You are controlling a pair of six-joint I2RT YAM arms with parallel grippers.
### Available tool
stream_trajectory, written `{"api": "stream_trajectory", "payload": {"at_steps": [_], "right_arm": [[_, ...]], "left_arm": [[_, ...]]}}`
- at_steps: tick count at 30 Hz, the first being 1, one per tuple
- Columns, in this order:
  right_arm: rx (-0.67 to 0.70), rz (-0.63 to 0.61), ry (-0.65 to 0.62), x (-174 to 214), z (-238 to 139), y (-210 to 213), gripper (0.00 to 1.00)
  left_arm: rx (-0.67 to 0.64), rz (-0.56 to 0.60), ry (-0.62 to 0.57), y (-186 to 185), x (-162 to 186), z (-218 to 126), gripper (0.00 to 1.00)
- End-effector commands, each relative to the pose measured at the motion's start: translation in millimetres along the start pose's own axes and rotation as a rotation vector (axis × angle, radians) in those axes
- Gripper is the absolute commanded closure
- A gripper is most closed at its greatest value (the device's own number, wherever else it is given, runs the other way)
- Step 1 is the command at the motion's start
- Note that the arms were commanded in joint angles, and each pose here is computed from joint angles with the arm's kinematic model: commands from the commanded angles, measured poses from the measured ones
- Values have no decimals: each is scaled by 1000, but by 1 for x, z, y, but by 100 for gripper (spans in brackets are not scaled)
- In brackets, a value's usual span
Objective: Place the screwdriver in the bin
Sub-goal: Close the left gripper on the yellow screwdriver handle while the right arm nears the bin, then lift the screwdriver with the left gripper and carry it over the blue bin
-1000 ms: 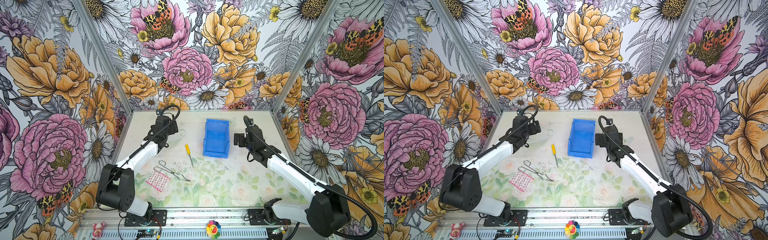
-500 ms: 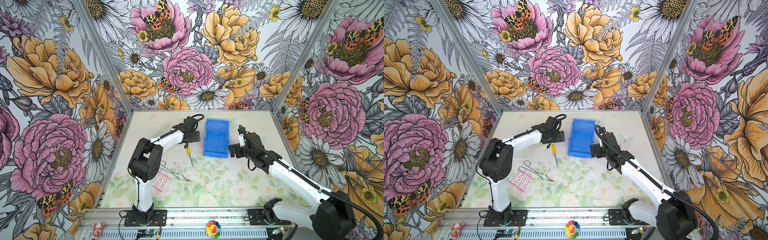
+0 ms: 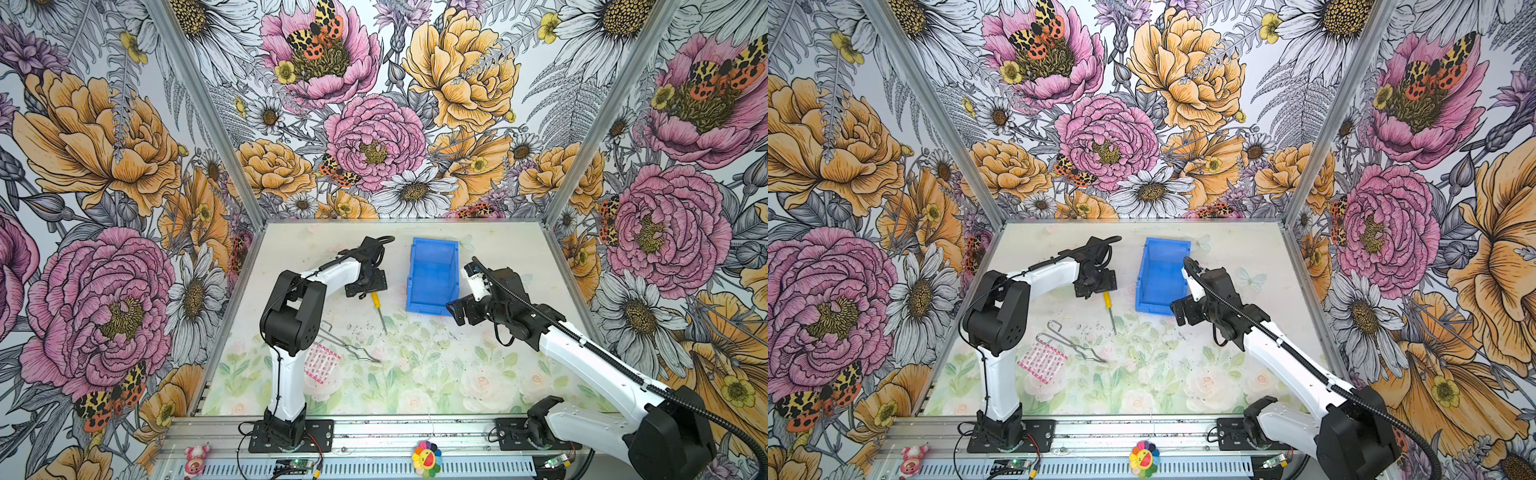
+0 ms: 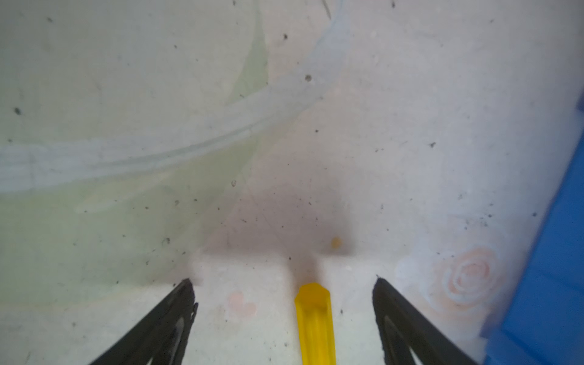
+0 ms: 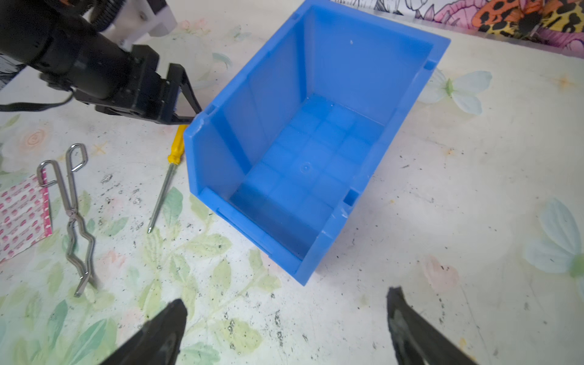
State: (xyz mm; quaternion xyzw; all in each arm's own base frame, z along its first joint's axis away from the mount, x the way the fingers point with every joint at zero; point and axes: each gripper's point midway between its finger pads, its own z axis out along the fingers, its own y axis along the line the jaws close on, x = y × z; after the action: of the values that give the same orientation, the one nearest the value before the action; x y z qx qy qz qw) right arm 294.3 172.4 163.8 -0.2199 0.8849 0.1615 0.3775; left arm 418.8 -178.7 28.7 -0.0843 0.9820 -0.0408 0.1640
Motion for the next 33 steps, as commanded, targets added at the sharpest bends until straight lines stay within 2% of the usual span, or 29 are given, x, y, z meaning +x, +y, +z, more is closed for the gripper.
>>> {"api": "stream_trajectory", "payload": {"at_steps": [1,4,7,11,16,23,33], "right_arm": [[-98,-70,-42,-18,-9,19,0],[-105,-52,-41,-17,-8,20,1],[-94,-32,-24,-15,-3,17,1],[-72,-36,-41,-19,-7,14,0],[-37,-42,-64,-18,-15,9,1],[-12,-37,-71,-20,-16,2,1],[59,52,-89,-10,-25,-23,0]], "left_arm": [[6,-23,16,-9,4,4,16],[5,-32,21,-13,7,6,22],[-10,-9,37,-14,12,9,32],[-43,5,51,-6,21,11,62],[-67,-3,52,-1,30,10,77],[-30,18,2,-16,20,-10,100],[46,28,-182,-32,-28,-81,100]]}}
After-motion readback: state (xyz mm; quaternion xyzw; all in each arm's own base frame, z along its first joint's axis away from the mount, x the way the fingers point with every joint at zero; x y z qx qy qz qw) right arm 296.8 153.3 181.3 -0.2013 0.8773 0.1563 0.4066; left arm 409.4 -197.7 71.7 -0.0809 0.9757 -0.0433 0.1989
